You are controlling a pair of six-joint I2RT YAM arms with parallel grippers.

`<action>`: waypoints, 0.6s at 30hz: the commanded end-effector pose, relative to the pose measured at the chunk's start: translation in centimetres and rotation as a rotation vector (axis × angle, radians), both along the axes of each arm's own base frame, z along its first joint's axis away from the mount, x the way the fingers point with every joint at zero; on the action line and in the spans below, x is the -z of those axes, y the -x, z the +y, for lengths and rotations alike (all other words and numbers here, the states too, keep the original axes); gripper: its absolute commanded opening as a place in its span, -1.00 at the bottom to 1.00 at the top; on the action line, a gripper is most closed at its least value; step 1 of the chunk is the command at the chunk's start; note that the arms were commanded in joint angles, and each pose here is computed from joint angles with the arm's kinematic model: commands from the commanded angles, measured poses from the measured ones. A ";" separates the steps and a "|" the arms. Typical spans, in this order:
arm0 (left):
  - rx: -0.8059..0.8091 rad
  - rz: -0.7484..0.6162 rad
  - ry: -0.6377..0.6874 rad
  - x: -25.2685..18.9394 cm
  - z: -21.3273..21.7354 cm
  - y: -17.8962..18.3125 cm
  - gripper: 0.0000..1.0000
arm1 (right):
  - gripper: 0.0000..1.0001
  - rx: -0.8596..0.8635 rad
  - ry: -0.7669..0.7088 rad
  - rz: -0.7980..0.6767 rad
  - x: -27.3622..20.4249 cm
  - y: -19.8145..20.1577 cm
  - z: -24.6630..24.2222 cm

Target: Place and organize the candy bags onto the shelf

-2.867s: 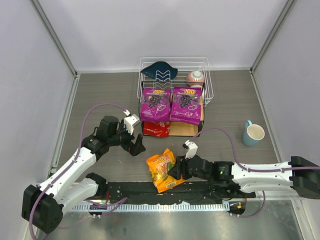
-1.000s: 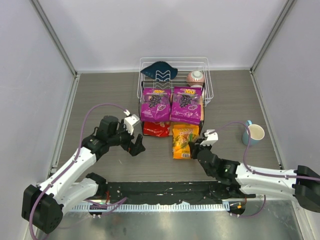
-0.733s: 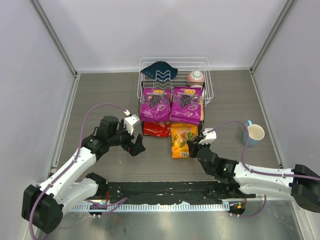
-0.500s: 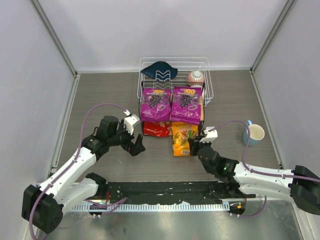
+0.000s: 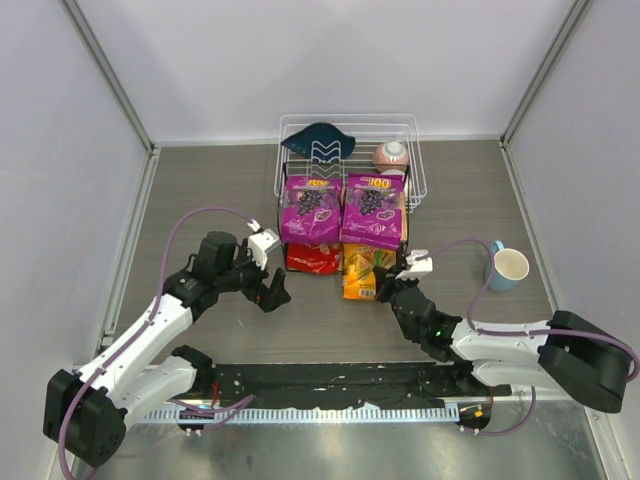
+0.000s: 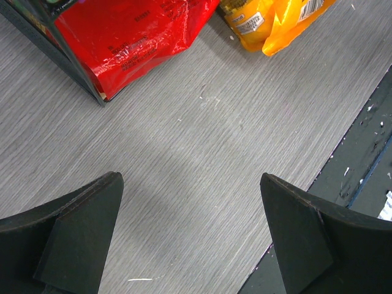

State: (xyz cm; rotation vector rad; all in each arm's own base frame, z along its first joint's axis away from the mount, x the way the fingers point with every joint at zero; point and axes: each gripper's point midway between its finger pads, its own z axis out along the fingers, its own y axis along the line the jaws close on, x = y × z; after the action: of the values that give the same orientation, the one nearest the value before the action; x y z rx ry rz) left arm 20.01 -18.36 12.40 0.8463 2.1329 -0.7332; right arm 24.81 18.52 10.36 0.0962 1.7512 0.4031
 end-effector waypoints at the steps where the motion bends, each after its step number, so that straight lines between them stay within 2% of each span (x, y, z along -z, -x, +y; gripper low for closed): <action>1: 0.014 -0.033 0.013 -0.8 -0.2 -0.3 0.99 | -0.99 0.030 -0.121 -0.133 -4.2 -1.6 1.0; 7: 0.013 -0.035 0.013 -0.8 -0.2 -0.3 0.99 | -0.99 0.049 -0.116 -0.154 -4.7 -2.7 1.1; 10: 0.013 -0.035 0.013 -0.8 -0.2 -0.3 0.99 | -0.62 0.045 -0.107 -0.151 -4.7 -2.8 1.2; 11: 0.011 -0.035 0.013 -0.8 -0.1 -0.3 0.99 | -0.38 0.041 -0.115 -0.155 -5.1 -2.7 1.2; 14: 0.013 -0.036 0.013 -0.9 -0.2 -0.3 0.99 | -0.04 0.018 -0.102 -0.134 -4.8 -2.3 1.2; 18: 0.014 -0.034 0.013 -0.8 -0.2 -0.3 0.99 | 0.08 -0.020 -0.139 -0.120 -5.3 -1.5 1.2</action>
State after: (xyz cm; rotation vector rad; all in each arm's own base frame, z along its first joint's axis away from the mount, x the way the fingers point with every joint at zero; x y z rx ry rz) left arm 20.01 -18.36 12.40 0.8463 2.1329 -0.7332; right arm 26.34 19.13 12.41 0.1013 1.6721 0.4289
